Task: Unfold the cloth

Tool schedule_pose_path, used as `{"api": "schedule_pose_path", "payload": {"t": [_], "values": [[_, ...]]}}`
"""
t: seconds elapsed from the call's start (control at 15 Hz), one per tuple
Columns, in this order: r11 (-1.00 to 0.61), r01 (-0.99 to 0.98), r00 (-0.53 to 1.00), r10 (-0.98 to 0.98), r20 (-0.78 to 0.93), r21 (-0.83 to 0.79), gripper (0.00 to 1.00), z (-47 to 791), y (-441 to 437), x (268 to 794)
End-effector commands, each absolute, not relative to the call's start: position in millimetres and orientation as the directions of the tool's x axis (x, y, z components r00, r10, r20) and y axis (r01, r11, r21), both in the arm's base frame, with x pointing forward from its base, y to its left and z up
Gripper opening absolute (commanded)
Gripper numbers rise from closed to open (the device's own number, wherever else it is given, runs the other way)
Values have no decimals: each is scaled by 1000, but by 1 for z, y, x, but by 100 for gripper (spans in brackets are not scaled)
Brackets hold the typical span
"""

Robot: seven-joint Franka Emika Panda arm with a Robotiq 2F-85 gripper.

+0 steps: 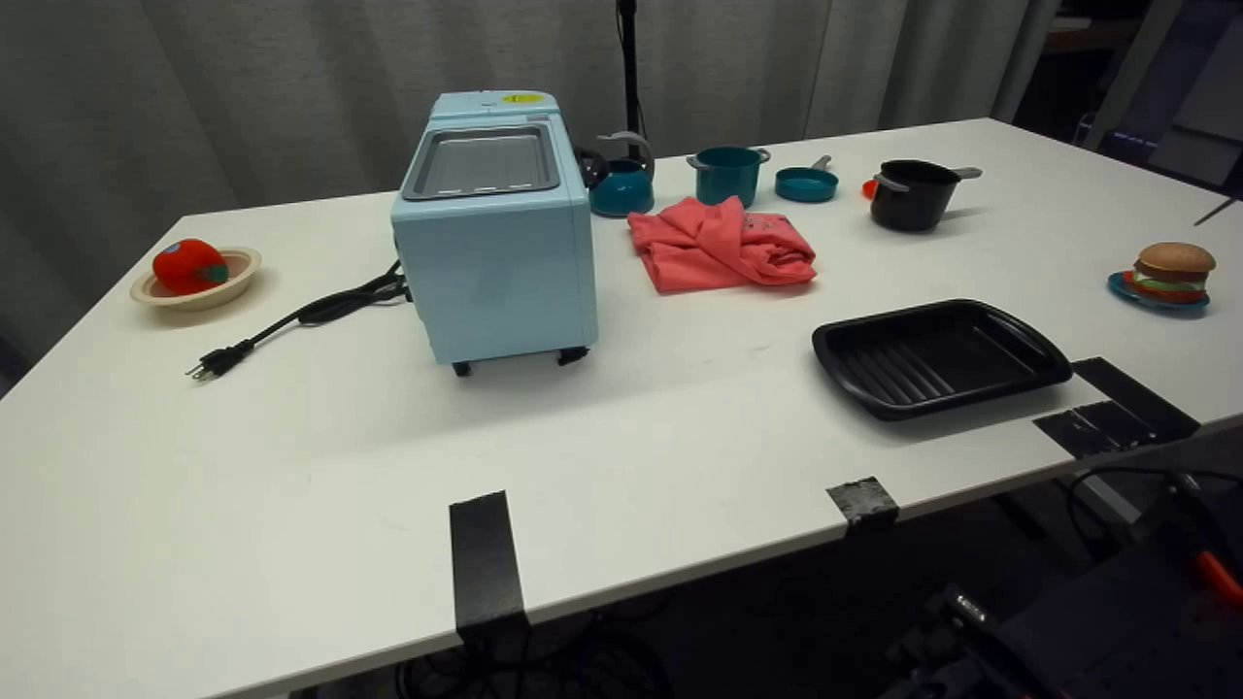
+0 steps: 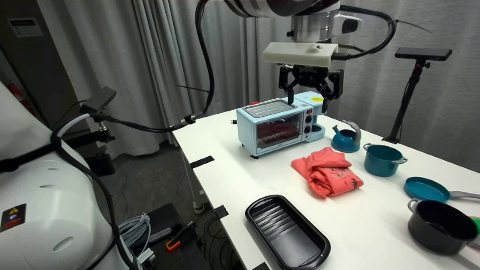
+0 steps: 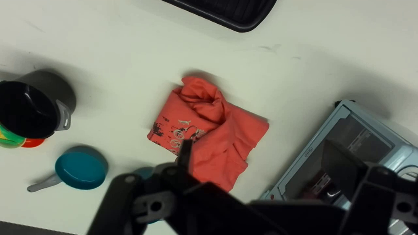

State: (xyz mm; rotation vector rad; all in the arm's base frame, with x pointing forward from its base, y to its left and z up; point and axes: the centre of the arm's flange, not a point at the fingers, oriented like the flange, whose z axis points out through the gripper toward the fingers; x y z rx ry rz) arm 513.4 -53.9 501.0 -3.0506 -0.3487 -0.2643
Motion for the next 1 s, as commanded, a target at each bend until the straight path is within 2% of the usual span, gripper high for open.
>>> {"api": "schedule_pose_path", "payload": {"t": [0.0,0.53,0.93], "values": [[-975,219,954,209,215,-22,100,495,-51,546],[-987,127,960,98,264,-95,100,433,-44,645],[-991,23,972,-8,237,-129,100,380,-50,707]]}}
